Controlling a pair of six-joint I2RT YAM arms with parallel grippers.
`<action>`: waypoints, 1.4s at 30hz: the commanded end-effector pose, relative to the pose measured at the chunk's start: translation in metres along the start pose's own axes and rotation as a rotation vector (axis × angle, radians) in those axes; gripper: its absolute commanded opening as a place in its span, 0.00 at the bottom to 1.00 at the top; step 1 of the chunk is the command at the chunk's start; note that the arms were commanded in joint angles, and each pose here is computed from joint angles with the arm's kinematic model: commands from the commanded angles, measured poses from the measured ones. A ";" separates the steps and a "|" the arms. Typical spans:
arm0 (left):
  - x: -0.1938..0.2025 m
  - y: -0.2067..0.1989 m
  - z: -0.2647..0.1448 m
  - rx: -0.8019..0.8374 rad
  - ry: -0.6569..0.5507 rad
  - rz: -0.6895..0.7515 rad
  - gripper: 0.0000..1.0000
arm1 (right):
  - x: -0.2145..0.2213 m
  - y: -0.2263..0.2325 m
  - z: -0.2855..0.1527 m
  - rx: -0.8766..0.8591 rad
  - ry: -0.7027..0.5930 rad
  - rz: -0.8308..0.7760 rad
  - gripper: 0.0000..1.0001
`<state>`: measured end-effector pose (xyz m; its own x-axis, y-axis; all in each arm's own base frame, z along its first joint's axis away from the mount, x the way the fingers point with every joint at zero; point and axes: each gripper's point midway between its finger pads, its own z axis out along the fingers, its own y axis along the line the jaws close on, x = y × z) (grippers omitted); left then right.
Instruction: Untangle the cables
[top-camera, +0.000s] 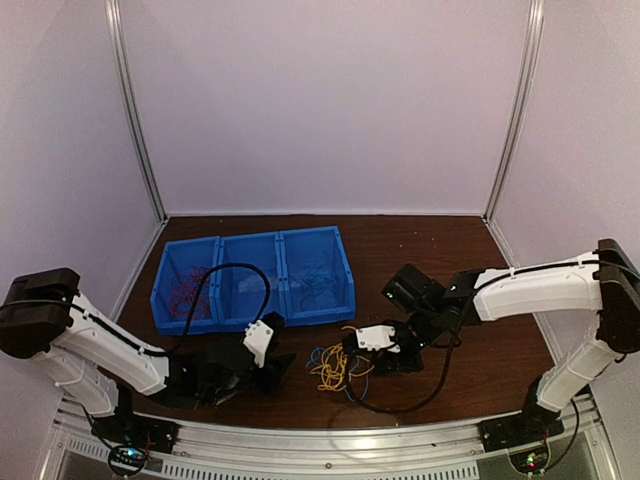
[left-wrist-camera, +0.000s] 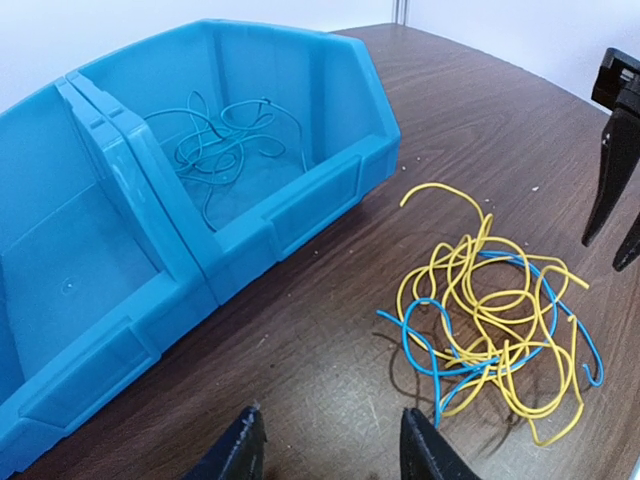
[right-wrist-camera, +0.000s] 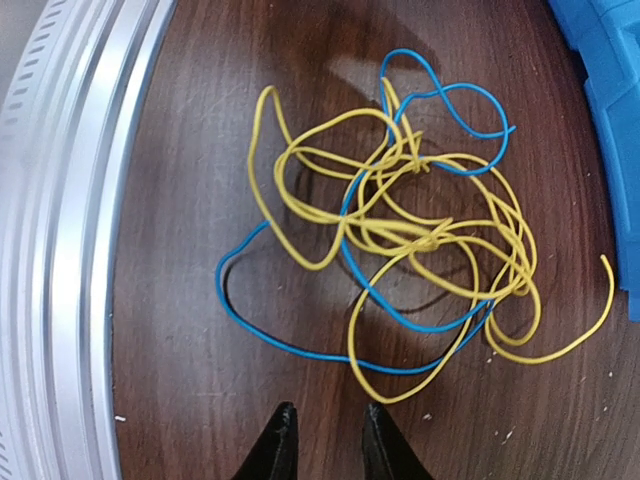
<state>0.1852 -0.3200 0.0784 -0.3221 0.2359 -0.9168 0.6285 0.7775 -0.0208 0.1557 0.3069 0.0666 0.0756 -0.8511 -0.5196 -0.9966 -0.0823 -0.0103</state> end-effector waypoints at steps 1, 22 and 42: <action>-0.014 0.002 -0.005 -0.009 -0.046 -0.037 0.47 | -0.021 -0.026 0.007 0.062 -0.049 -0.007 0.25; -0.010 0.020 -0.021 -0.042 -0.062 -0.100 0.47 | -0.020 -0.035 0.032 -0.003 0.133 -0.239 0.26; -0.005 0.027 -0.027 -0.045 -0.071 -0.108 0.47 | -0.016 -0.028 0.017 0.051 0.140 -0.245 0.22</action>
<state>0.1831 -0.2845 0.0847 -0.3478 0.1515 -0.9253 0.5672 0.8198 -0.0790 0.1913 0.3394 0.0719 0.3053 -0.8569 -0.4154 -0.9509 -0.2508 -0.1815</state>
